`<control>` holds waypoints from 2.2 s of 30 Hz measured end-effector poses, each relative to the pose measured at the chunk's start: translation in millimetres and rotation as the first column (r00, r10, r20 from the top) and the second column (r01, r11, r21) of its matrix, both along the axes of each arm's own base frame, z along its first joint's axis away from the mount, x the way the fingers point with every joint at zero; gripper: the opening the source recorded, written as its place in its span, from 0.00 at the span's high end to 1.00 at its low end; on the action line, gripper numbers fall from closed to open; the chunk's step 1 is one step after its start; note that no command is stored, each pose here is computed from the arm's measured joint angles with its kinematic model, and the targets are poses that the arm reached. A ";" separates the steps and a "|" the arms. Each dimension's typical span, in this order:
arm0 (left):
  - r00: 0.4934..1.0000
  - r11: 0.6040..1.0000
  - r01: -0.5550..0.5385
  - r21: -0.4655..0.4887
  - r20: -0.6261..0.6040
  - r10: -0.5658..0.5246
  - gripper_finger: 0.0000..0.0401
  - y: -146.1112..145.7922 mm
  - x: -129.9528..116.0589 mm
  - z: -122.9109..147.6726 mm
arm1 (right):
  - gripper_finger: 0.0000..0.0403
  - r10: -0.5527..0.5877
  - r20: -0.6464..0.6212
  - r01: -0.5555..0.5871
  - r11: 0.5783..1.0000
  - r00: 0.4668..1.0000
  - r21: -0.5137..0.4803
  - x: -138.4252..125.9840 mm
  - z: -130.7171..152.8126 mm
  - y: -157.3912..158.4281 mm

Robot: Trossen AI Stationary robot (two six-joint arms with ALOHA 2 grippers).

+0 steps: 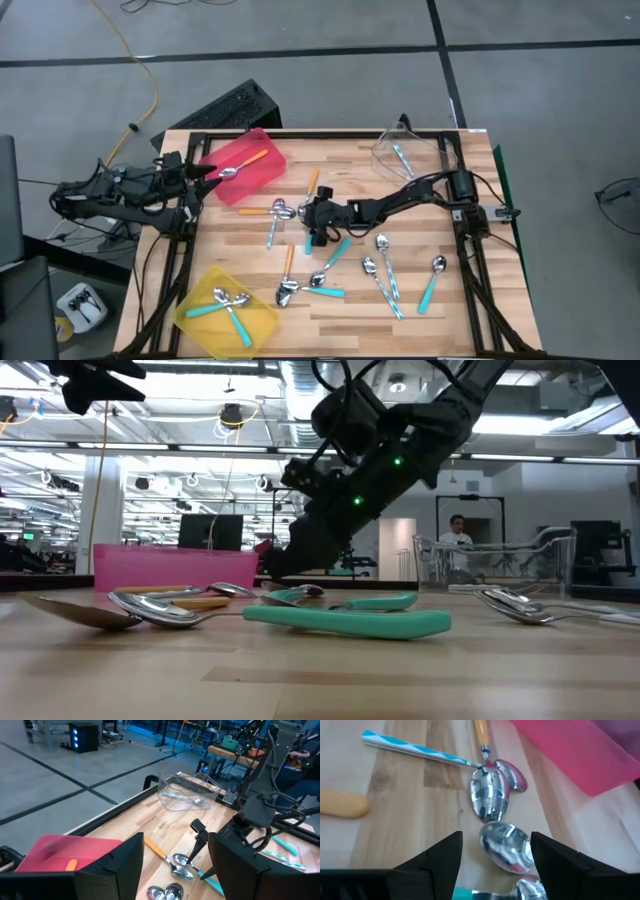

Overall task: Sort silverware by color (type)
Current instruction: Put the orange spoon into the red bin

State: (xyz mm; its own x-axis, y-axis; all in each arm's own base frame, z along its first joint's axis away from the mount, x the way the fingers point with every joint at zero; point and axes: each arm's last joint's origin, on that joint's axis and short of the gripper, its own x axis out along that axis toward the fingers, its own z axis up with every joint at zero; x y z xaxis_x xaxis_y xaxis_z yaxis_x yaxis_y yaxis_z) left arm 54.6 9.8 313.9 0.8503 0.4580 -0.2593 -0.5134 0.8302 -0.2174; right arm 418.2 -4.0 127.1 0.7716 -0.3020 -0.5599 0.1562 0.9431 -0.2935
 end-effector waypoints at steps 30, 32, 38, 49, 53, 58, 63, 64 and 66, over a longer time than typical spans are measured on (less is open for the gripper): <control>1.000 1.000 -0.004 -0.006 0.004 0.004 0.49 0.1 0.0 0.0 | 0.35 -0.014 -0.002 0.014 1.000 1.000 0.018 -0.4 -0.5 -5.7; 1.000 1.000 -0.004 -0.005 0.003 0.004 0.49 0.1 0.0 0.0 | 0.35 -0.018 0.001 0.018 1.000 1.000 0.025 -0.3 -0.6 -5.5; 1.000 1.000 -0.009 -0.003 0.003 0.009 0.49 0.2 -0.1 0.0 | 0.35 -0.027 0.009 0.027 0.999 1.000 0.027 0.0 0.0 -8.7; 1.000 1.000 -0.012 -0.003 0.003 0.012 0.49 0.3 -0.1 0.0 | 0.35 -0.010 0.027 0.009 0.999 1.000 0.047 1.0 1.0 -3.8; 1.000 1.000 -0.016 -0.002 0.004 0.016 0.49 0.4 -0.2 0.1 | 0.35 -0.004 0.037 0.002 0.999 0.999 0.040 1.7 2.0 -3.6; 1.000 1.000 -0.018 -0.001 0.005 0.018 0.49 0.4 -0.3 0.1 | 0.35 -0.001 0.039 -0.001 0.999 0.999 0.043 4.4 -8.0 -1.4; 1.000 1.000 -0.021 -0.001 0.005 0.021 0.49 0.5 -0.3 0.1 | 0.35 -0.012 0.029 0.011 1.000 0.999 0.020 4.8 -11.5 1.5; 1.000 1.000 -0.023 0.000 0.006 0.023 0.49 0.6 -0.3 0.2 | 0.35 -0.019 0.018 0.019 1.000 1.000 0.005 4.0 -12.3 1.3; 1.000 1.000 -0.027 0.001 0.005 0.027 0.49 0.7 -0.4 0.2 | 0.35 -0.012 -0.008 0.012 1.000 1.000 -0.009 2.3 -14.0 1.3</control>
